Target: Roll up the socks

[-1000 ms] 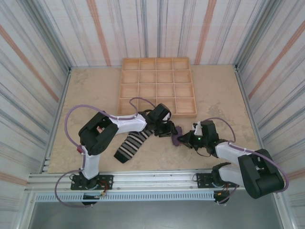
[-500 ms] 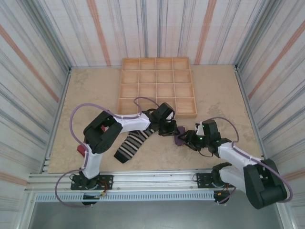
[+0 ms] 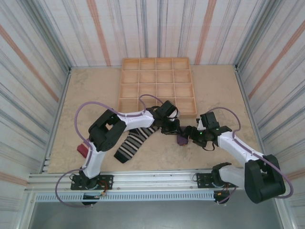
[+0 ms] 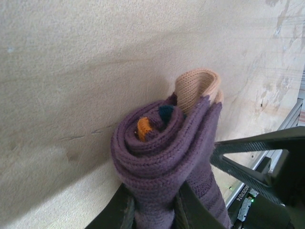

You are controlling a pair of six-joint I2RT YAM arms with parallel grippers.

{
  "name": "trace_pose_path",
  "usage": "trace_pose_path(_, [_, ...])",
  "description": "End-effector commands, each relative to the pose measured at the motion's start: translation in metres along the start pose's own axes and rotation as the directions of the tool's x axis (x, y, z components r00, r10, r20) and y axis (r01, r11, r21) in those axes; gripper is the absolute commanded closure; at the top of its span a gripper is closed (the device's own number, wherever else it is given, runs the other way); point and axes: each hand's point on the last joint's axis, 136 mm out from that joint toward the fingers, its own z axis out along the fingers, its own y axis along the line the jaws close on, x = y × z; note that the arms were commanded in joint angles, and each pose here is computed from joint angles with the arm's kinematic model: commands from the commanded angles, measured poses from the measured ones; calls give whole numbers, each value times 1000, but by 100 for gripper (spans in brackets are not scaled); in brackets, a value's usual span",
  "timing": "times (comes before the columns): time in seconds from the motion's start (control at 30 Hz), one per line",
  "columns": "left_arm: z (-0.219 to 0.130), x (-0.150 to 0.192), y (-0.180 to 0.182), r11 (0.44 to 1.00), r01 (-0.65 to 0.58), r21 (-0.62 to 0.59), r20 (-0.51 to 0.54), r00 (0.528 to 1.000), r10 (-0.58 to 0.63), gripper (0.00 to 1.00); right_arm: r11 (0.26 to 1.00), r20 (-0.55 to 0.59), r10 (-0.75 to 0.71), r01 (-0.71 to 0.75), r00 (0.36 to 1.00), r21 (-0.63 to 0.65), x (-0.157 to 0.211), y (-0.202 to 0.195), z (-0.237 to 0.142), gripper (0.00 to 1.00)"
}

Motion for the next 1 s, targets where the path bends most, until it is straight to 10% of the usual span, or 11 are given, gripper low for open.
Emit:
trace_pose_path(0.0, [17, 26, 43, 991, 51, -123, -87, 994, -62, 88, 994, 5, -50, 49, 999, 93, -3, -14, -4, 11])
trace_pose_path(0.63, [25, 26, 45, 991, 76, -107, -103, 991, -87, 86, 998, -76, -21, 26, 997, 63, 26, -11, 39, 41])
trace_pose_path(0.97, [13, 22, 39, 993, 89, -80, -67, 993, -95, 54, 996, -46, -16, 20, 999, 92, 24, -15, 29, 94])
